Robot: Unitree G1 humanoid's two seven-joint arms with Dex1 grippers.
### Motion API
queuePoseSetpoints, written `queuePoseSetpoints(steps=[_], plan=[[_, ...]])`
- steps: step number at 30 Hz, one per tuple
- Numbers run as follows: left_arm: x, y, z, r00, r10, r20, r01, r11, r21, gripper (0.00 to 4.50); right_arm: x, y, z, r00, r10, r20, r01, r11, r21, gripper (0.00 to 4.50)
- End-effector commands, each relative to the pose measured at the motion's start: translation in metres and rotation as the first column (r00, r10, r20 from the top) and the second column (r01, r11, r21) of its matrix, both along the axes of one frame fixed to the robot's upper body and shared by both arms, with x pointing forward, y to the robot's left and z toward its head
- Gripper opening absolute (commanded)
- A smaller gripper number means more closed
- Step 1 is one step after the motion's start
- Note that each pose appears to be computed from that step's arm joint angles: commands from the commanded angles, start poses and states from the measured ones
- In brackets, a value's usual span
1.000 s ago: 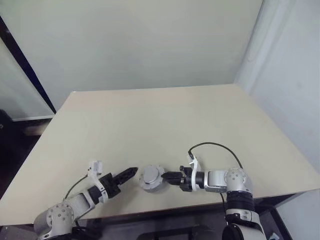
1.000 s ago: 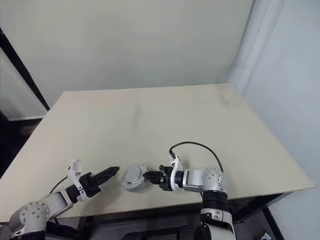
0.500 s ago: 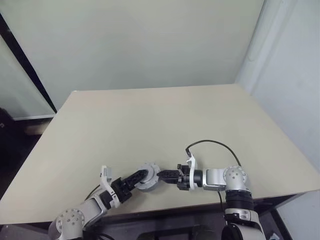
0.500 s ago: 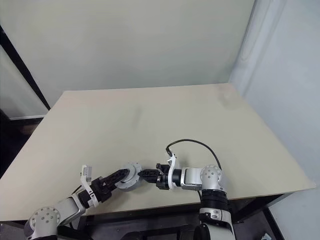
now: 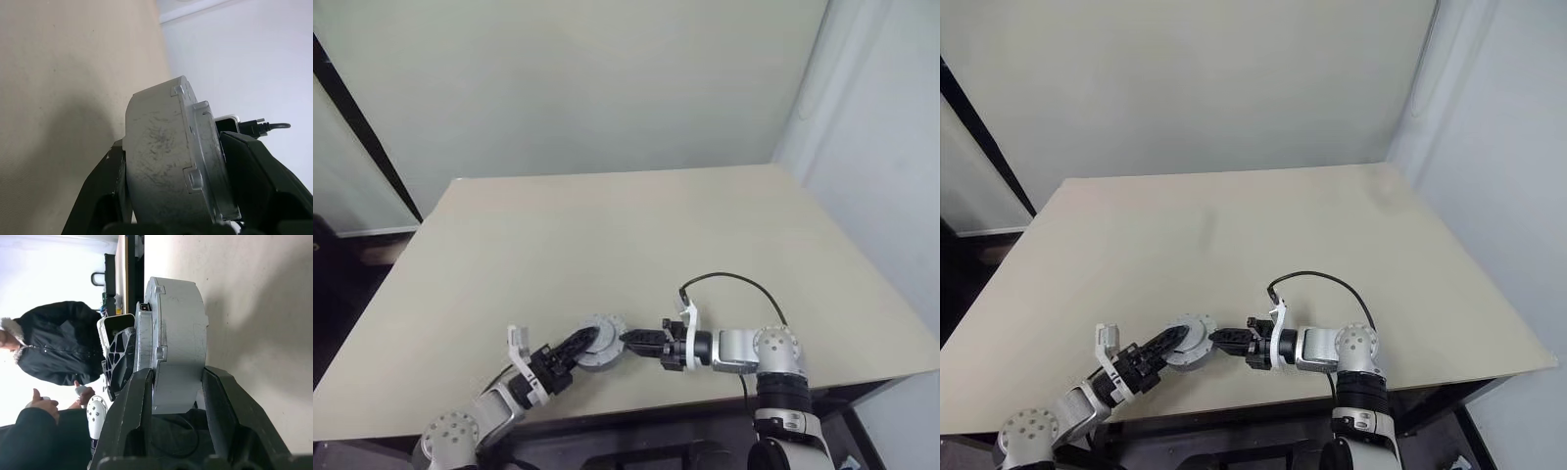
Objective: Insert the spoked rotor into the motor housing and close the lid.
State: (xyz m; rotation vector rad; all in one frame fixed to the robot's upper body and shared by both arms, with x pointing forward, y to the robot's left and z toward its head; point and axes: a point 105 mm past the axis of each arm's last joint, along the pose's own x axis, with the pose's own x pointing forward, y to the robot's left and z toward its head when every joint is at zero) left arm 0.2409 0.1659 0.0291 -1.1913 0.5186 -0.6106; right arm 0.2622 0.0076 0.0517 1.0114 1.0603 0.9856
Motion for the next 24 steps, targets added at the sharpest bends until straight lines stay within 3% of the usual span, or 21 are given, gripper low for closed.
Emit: queuePoseSetpoints(steps=[1, 2, 3, 4, 7, 10, 16, 22, 24], plan=[[0.001, -0.012, 0.005, 0.998, -0.056, 0.017, 0.056, 0.998, 0.0, 2.37, -0.003, 0.025, 0.025, 0.998, 0.001, 0.068, -0.009, 0.993, 0.12, 1.24], [0.001, -0.012, 0.006, 0.998, -0.053, 0.019, 0.053, 0.999, -0.001, 2.37, -0.003, 0.024, 0.026, 0.997, 0.003, 0.073, -0.013, 0.992, 0.128, 1.24], [0.002, -0.012, 0.006, 0.999, -0.05, 0.02, 0.05, 0.999, -0.001, 2.37, -0.003, 0.024, 0.028, 0.997, 0.007, 0.075, -0.017, 0.99, 0.141, 1.97], [0.002, -0.012, 0.006, 0.999, -0.048, 0.021, 0.048, 0.999, -0.002, 2.35, -0.004, 0.024, 0.029, 0.997, 0.008, 0.077, -0.02, 0.988, 0.151, 2.17], [0.006, -0.01, 0.007, 0.999, -0.028, 0.03, 0.028, 1.0, -0.008, 2.04, -0.001, 0.023, 0.032, 0.997, -0.014, 0.078, 0.0, 0.985, 0.17, 3.26], [0.009, -0.008, 0.008, 0.999, -0.005, 0.043, 0.006, 1.0, -0.006, 2.02, 0.006, 0.021, 0.03, 0.996, -0.062, 0.064, 0.05, 0.985, 0.162, 4.37], [0.017, -0.002, 0.011, 0.995, 0.054, 0.085, -0.055, 0.998, 0.009, 2.0, 0.006, 0.019, 0.028, 0.991, -0.059, 0.117, 0.045, 0.992, 0.121, 4.5], [0.038, 0.02, 0.026, 0.959, 0.205, 0.196, -0.218, 0.975, 0.05, 2.0, 0.021, 0.012, 0.015, 0.953, -0.137, 0.27, 0.148, 0.989, -0.022, 4.5], [0.051, 0.036, 0.032, 0.916, 0.306, 0.258, -0.339, 0.936, 0.093, 2.0, 0.026, 0.008, 0.012, 0.919, -0.15, 0.365, 0.185, 0.981, -0.064, 4.5]])
